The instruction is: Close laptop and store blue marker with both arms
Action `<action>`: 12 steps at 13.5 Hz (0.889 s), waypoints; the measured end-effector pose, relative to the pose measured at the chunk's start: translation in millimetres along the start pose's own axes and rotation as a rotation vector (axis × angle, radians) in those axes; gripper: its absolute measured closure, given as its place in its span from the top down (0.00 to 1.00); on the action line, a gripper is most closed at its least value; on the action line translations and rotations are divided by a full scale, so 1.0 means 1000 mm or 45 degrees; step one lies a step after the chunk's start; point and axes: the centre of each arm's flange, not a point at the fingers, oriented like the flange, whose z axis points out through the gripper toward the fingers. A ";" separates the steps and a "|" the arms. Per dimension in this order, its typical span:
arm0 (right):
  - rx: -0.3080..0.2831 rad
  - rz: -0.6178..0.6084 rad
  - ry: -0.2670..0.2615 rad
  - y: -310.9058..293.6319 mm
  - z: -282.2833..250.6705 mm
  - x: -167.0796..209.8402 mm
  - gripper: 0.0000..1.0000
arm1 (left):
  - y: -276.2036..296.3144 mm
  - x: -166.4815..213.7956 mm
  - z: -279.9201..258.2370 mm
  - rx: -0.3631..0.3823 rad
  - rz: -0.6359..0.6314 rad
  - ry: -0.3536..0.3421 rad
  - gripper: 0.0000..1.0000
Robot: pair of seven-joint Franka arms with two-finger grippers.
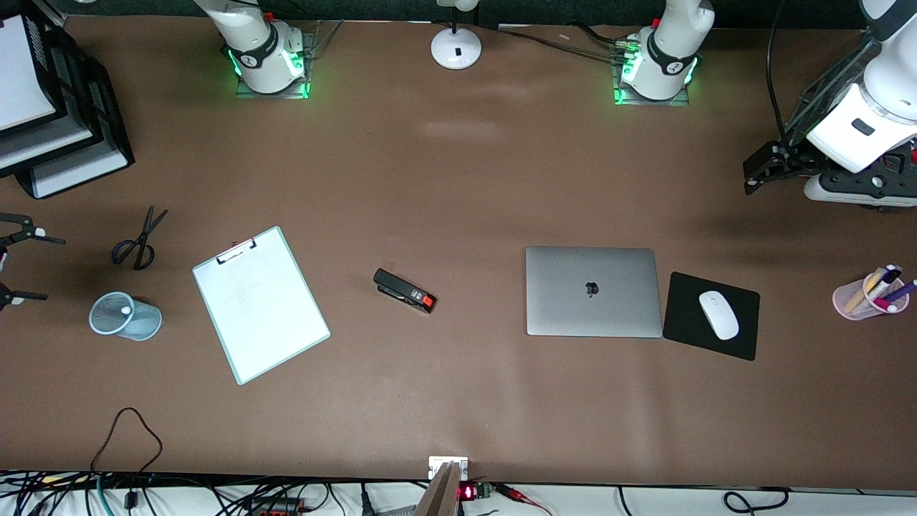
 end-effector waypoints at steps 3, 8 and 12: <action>0.011 0.123 -0.124 -0.025 0.019 0.084 1.00 | 0.000 0.000 0.000 0.000 0.000 0.000 1.00; -0.075 0.404 -0.371 -0.066 0.080 0.201 1.00 | 0.000 0.000 0.000 0.000 0.000 0.000 1.00; -0.196 0.713 -0.509 -0.106 0.114 0.254 1.00 | 0.000 0.000 0.000 0.000 0.000 -0.004 1.00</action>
